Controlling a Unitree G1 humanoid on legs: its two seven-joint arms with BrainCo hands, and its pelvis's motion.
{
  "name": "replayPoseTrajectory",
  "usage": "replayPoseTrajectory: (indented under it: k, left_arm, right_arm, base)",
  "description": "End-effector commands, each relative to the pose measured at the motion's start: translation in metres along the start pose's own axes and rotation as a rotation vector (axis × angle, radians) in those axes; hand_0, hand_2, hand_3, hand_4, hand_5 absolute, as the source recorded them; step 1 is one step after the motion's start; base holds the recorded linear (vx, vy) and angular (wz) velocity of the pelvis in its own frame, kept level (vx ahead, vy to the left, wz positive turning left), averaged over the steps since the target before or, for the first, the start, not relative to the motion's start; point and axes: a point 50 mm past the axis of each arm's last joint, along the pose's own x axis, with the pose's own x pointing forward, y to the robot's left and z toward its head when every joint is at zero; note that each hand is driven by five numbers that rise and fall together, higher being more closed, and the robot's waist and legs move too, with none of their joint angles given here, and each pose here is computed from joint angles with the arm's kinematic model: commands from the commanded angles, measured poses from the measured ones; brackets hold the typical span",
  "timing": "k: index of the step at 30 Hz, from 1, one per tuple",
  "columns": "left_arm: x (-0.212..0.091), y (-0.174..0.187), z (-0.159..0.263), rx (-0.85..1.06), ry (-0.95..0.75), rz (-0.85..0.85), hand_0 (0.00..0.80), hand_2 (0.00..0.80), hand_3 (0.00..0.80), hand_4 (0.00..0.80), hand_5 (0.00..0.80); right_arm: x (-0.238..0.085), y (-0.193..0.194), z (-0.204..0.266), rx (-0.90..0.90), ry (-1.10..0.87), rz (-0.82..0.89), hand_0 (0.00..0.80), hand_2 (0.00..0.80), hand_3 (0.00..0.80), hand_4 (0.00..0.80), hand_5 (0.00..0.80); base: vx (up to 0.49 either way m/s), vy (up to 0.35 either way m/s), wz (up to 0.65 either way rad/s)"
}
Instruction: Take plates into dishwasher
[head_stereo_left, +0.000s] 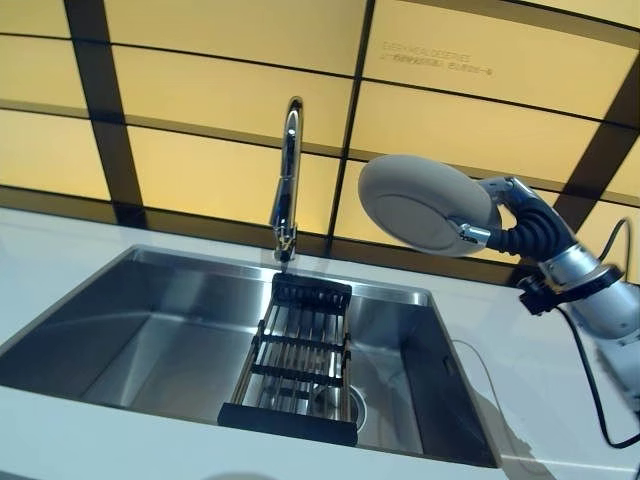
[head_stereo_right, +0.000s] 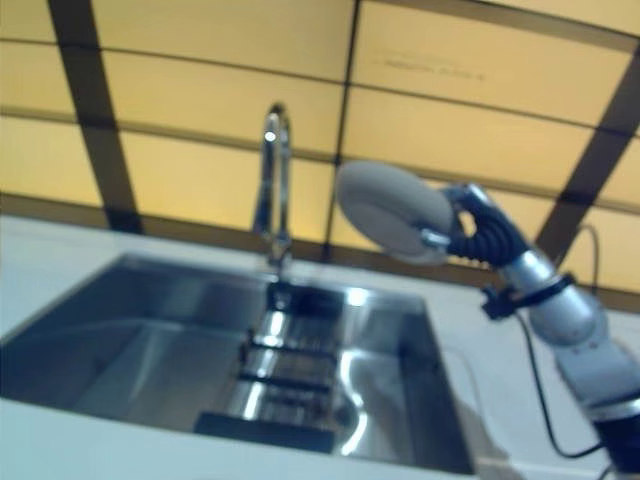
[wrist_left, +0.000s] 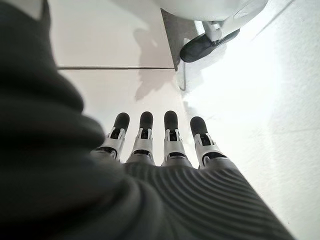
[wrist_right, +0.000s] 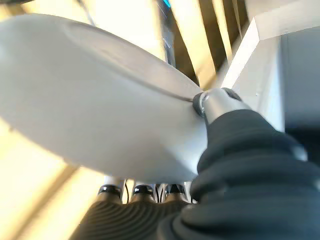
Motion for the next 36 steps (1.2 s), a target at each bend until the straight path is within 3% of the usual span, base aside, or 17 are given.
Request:
replayPoseTrajectory:
  k: [1, 14, 17, 26, 36]
  left_arm:
    - [0.005, 0.003, 0.014, 0.017, -0.016, -0.003, 0.000, 0.000, 0.000, 0.000, 0.000]
    - [0.004, -0.012, 0.006, 0.046, -0.001, -0.027, 0.000, 0.000, 0.000, 0.000, 0.000]
    - [0.003, -0.010, 0.005, 0.052, 0.008, -0.031, 0.000, 0.000, 0.000, 0.000, 0.000]
    - [0.003, -0.007, 0.003, 0.051, 0.013, -0.031, 0.000, 0.000, 0.000, 0.000, 0.000]
    - [0.007, 0.011, 0.025, 0.036, -0.045, 0.023, 0.000, 0.000, 0.000, 0.000, 0.000]
  right_arm:
    - [0.006, 0.006, -0.003, 0.420, -0.080, -0.108, 0.800, 0.800, 0.800, 0.800, 0.800]
    - [0.007, 0.076, -0.003, 1.508, -0.214, -0.223, 0.800, 0.800, 0.800, 0.800, 0.800]
    - [0.008, 0.087, 0.003, 1.661, -0.249, -0.228, 0.800, 0.800, 0.800, 0.800, 0.800]
    - [0.006, 0.099, 0.006, 1.644, -0.254, -0.207, 0.800, 0.800, 0.800, 0.800, 0.800]
    - [-0.015, 0.057, -0.005, 1.383, -0.193, -0.317, 0.800, 0.800, 0.800, 0.800, 0.800]
  base:
    - [0.000, 0.024, -0.12]
    - [-0.022, 0.005, -0.24]
    - [-0.005, -0.045, -0.64]
    - [-0.015, -0.034, -0.34]
    - [-0.168, -0.048, -0.66]
